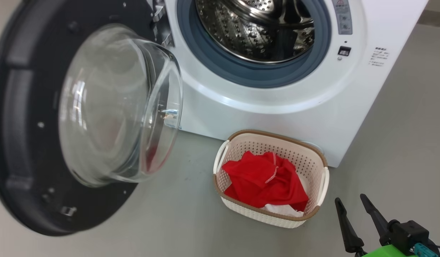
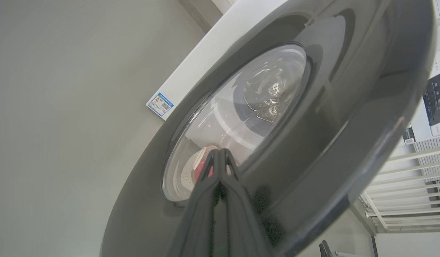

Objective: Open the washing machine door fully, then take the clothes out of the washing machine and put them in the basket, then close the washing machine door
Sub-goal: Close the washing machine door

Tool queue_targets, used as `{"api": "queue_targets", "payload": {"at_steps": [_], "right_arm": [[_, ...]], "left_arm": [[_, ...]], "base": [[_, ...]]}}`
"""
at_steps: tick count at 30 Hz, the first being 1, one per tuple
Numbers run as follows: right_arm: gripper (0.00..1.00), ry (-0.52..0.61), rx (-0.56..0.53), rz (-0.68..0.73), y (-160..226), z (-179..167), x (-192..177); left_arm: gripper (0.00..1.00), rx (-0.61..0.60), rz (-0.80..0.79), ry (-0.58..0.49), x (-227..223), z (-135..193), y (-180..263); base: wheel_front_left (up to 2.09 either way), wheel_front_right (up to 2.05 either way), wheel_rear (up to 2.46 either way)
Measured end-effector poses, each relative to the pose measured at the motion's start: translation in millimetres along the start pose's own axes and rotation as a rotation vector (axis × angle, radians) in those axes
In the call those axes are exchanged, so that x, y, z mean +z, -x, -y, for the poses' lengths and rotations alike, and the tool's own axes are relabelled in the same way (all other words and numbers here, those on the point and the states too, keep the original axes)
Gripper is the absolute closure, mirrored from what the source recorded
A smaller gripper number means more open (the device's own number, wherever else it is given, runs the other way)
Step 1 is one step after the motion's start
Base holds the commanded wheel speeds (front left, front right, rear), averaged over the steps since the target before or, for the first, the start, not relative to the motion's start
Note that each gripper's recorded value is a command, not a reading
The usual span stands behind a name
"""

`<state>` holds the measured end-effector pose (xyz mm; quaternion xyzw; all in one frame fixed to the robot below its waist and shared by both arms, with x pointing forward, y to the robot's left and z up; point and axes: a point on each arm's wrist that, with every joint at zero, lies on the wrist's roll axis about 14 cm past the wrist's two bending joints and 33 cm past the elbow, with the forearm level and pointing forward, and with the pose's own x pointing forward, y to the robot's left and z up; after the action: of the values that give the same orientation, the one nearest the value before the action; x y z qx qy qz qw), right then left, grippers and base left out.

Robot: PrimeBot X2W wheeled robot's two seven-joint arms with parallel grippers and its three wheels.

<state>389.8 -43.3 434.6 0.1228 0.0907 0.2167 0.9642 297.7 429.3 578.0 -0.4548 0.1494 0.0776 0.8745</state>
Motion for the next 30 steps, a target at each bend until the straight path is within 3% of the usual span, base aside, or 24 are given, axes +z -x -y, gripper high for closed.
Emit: {"api": "queue_targets", "payload": {"at_steps": [16,30], "right_arm": [[0.0,0.009,-0.057,0.068,19.5,12.0,21.1],[0.0,-0.005,-0.148,0.091,40.9,35.6,24.5]], "left_arm": [[1.0,-0.217,-0.177,-0.174,-66.3,65.1,-15.0],[1.0,-0.378,-0.275,-0.259,-120.1,124.1,-51.6]], "base": [[0.0,0.0,0.0],[0.0,0.0,0.0]]}}
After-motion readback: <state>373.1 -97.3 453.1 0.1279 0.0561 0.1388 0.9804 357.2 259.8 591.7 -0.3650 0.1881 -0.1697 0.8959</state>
